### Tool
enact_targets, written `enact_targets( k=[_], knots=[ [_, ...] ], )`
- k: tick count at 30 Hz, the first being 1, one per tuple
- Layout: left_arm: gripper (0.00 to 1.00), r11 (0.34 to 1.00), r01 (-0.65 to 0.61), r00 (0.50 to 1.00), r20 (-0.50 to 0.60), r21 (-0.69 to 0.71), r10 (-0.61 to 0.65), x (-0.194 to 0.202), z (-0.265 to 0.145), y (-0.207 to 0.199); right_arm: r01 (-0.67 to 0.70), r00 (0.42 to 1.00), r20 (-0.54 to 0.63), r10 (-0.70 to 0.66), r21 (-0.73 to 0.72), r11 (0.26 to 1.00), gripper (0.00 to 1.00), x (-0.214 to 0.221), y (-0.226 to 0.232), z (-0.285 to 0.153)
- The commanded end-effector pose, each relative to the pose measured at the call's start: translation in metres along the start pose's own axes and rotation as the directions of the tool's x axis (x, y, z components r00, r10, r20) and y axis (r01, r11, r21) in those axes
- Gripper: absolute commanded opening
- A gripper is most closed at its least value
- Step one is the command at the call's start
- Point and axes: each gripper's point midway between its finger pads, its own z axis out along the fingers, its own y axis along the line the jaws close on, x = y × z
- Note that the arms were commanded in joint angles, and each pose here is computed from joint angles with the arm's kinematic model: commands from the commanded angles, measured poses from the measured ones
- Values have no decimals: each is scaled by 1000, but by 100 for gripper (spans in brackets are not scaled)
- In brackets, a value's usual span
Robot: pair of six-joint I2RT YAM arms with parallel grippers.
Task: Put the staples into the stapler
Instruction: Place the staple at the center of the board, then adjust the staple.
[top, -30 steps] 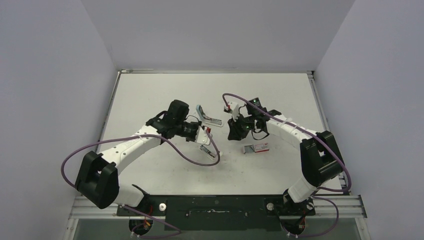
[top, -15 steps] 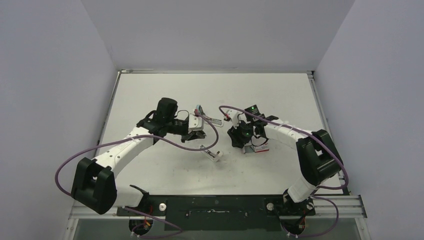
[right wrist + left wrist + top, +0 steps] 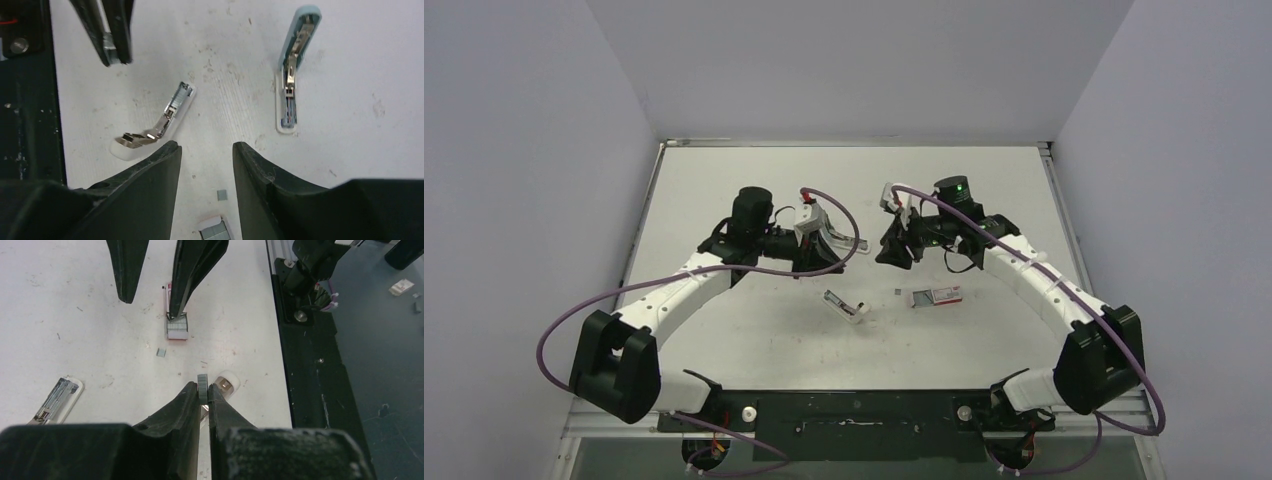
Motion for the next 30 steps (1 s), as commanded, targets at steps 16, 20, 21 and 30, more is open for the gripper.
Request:
enact_targets(
  k=[16,20,21,30],
  knots=[
    [1,993,62,988,135,97,-75,-27,14,-8,138,981,168,-92,-284,949,39,-74,69,-4],
    [1,993,60,989,132,102,-73,-24,16,-9,130,982,168,-82,-303,944,38,-76,70,1],
    [1,993,56,989,132,102,-70,-24,16,-9,129,983,168,-80,-304,944,37,-77,70,2],
    [1,994,28,990,132,108,-43,-22,17,-12,104,985,166,-52,-319,942,28,-76,70,6]
  ],
)
